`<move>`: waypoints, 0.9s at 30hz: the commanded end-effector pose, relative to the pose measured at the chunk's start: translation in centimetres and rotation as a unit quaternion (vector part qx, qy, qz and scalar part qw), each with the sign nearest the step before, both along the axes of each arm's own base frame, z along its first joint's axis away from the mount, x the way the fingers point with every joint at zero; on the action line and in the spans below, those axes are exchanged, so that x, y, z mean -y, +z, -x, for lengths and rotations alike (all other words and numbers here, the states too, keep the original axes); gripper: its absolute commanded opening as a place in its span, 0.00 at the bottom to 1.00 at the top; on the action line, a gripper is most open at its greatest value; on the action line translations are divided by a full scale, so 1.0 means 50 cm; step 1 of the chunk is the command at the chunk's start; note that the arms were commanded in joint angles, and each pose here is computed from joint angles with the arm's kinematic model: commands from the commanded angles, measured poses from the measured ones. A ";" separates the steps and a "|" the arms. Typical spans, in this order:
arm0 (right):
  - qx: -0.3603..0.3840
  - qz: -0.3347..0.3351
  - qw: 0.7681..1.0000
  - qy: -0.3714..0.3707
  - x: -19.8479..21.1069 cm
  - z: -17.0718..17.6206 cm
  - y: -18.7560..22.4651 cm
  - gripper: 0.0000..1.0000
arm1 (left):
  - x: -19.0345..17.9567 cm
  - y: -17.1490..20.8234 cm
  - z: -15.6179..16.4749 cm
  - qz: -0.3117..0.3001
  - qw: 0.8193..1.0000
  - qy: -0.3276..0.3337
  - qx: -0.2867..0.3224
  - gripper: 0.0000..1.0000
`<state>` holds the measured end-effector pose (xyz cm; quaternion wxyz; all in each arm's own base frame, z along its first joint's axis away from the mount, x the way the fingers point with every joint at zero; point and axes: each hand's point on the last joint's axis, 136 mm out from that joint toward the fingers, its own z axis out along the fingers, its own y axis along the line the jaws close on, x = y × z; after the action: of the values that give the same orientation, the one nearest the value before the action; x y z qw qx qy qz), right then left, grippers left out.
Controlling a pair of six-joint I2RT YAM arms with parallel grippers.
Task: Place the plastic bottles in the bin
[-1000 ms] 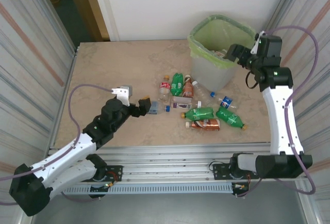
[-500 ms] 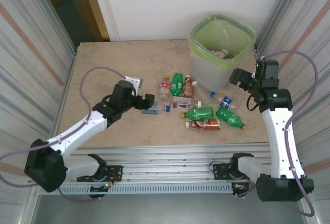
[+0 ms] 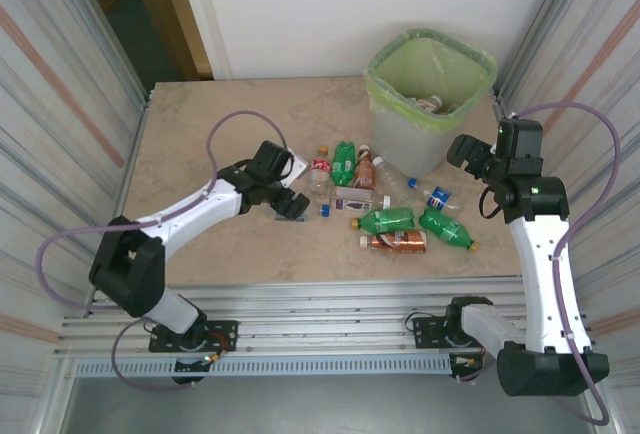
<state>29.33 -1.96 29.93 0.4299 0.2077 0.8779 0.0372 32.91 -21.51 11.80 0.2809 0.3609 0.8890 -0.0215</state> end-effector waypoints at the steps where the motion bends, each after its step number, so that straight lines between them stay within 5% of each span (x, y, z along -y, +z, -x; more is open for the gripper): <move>1: 0.002 -0.003 1.000 -0.020 0.011 0.009 -0.001 0.98 | -0.007 -0.017 0.008 -0.065 0.996 -0.051 -0.017 0.97; 27: 0.000 -0.005 1.000 -0.026 0.014 0.009 -0.008 0.98 | 0.025 -0.122 0.011 -0.122 0.980 -0.121 -0.097 0.98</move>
<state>29.30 -1.97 29.63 0.4266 0.2113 0.8786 0.0377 33.41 -23.39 6.95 0.1778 0.4800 0.8589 0.0162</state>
